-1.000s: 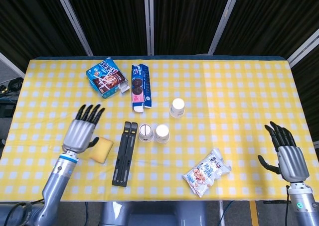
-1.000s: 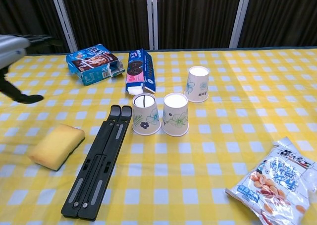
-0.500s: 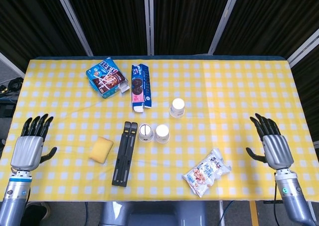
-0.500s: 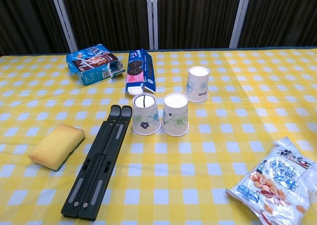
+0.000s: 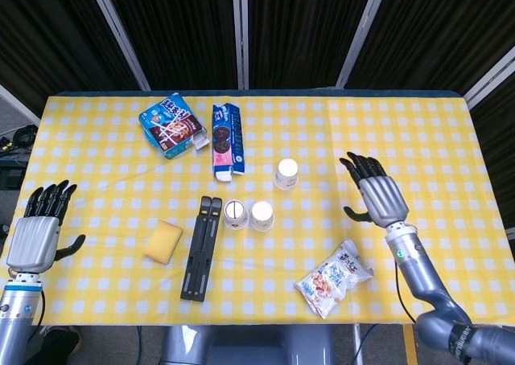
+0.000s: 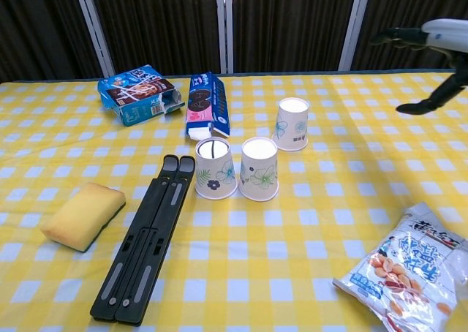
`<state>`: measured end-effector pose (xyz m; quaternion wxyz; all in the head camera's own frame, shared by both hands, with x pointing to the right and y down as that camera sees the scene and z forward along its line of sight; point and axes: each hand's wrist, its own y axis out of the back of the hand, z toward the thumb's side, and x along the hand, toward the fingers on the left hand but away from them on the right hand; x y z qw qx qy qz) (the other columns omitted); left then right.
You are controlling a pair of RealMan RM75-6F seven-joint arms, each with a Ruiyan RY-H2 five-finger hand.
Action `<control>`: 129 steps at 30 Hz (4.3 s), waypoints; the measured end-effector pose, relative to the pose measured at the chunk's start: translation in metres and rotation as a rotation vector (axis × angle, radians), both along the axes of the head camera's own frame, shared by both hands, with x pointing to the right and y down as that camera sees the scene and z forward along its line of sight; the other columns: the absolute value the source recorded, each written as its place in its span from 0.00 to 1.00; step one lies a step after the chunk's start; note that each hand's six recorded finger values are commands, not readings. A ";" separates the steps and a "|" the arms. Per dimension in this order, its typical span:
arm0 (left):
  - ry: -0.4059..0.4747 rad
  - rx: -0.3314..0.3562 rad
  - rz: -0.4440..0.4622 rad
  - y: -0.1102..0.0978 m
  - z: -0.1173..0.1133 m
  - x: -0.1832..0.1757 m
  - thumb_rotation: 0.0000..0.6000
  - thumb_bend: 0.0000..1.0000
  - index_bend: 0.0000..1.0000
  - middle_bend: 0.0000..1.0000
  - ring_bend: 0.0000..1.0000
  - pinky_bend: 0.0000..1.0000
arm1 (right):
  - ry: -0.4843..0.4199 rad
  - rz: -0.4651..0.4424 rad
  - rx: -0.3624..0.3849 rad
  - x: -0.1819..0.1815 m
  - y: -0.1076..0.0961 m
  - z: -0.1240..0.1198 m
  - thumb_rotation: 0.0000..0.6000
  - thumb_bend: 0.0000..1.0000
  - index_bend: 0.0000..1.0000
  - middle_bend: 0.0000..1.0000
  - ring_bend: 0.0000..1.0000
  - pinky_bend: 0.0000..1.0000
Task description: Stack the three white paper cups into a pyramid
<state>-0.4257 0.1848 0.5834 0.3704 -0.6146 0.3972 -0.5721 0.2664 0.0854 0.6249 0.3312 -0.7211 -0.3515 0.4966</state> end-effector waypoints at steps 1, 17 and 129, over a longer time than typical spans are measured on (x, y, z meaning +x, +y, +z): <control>0.002 -0.002 -0.002 0.000 0.000 -0.001 1.00 0.26 0.00 0.00 0.00 0.00 | -0.005 -0.003 -0.005 -0.007 -0.003 0.003 1.00 0.17 0.04 0.00 0.00 0.00; 0.050 -0.057 -0.036 -0.011 0.013 -0.012 1.00 0.26 0.00 0.00 0.00 0.00 | 0.004 -0.015 -0.084 -0.081 -0.045 0.065 1.00 0.29 0.08 0.00 0.00 0.00; 0.161 -0.099 -0.043 -0.018 0.013 -0.016 1.00 0.26 0.00 0.00 0.00 0.00 | -0.024 -0.277 0.011 -0.215 0.008 0.003 1.00 0.42 0.34 0.00 0.00 0.00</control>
